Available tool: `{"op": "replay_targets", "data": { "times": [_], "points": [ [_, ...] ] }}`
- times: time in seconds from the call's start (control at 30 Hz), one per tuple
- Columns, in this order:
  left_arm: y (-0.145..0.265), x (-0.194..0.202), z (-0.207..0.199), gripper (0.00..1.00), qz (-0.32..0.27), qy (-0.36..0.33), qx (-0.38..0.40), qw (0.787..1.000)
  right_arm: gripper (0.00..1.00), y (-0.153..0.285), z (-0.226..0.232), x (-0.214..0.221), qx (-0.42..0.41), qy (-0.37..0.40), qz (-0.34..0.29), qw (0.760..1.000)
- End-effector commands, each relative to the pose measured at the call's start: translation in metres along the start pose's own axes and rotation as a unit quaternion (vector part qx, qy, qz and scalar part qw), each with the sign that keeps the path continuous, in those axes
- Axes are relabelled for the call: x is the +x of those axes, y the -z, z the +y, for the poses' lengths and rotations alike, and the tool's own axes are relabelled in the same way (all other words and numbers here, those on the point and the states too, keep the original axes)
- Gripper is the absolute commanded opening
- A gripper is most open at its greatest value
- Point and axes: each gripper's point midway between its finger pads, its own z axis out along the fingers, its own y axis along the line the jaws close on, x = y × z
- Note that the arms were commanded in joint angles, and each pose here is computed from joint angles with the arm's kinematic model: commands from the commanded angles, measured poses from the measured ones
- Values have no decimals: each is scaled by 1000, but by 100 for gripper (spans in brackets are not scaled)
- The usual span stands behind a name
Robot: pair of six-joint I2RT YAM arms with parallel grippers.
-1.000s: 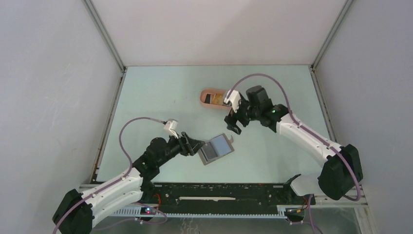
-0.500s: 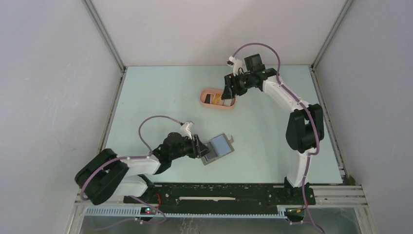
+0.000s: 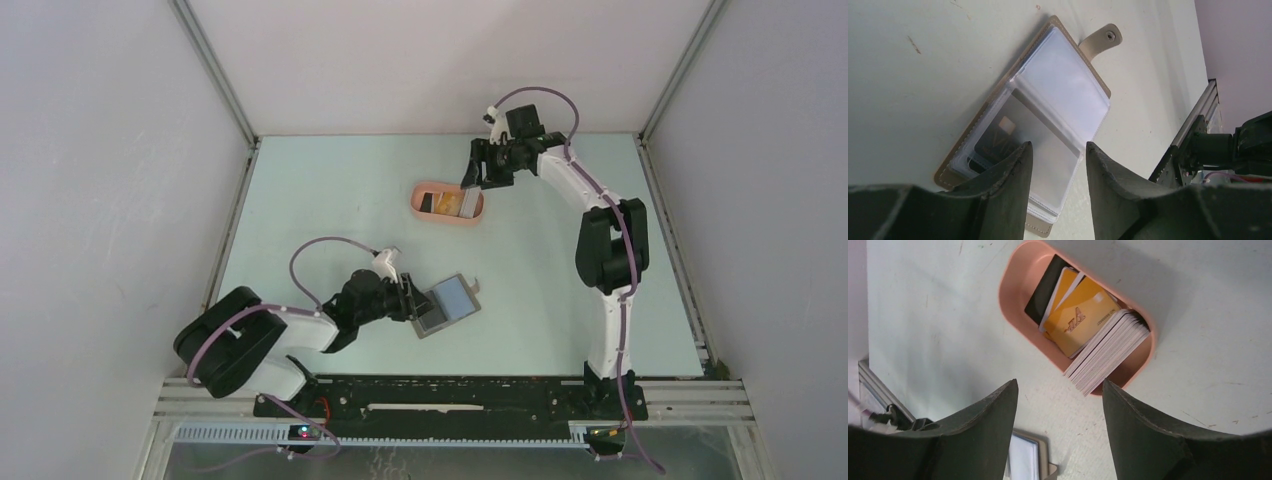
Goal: Put the credit cards into the card holder
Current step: Pick up the credit card from the storage box.
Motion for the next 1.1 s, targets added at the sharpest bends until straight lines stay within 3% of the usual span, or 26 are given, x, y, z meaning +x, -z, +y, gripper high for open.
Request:
{"op": "replay_targets", "data": {
  "times": [0.0, 0.47, 1.07],
  "points": [
    [12, -8, 1, 49, -28, -17, -11, 999, 70, -4, -6, -12, 26, -37, -13, 999],
    [40, -41, -13, 54, -92, -67, -15, 993, 71, -27, -35, -1, 99, -100, -5, 990],
    [41, -55, -19, 58, -112, -82, -17, 990, 69, -49, -30, 10, 69, -117, 25, 990]
  ]
}}
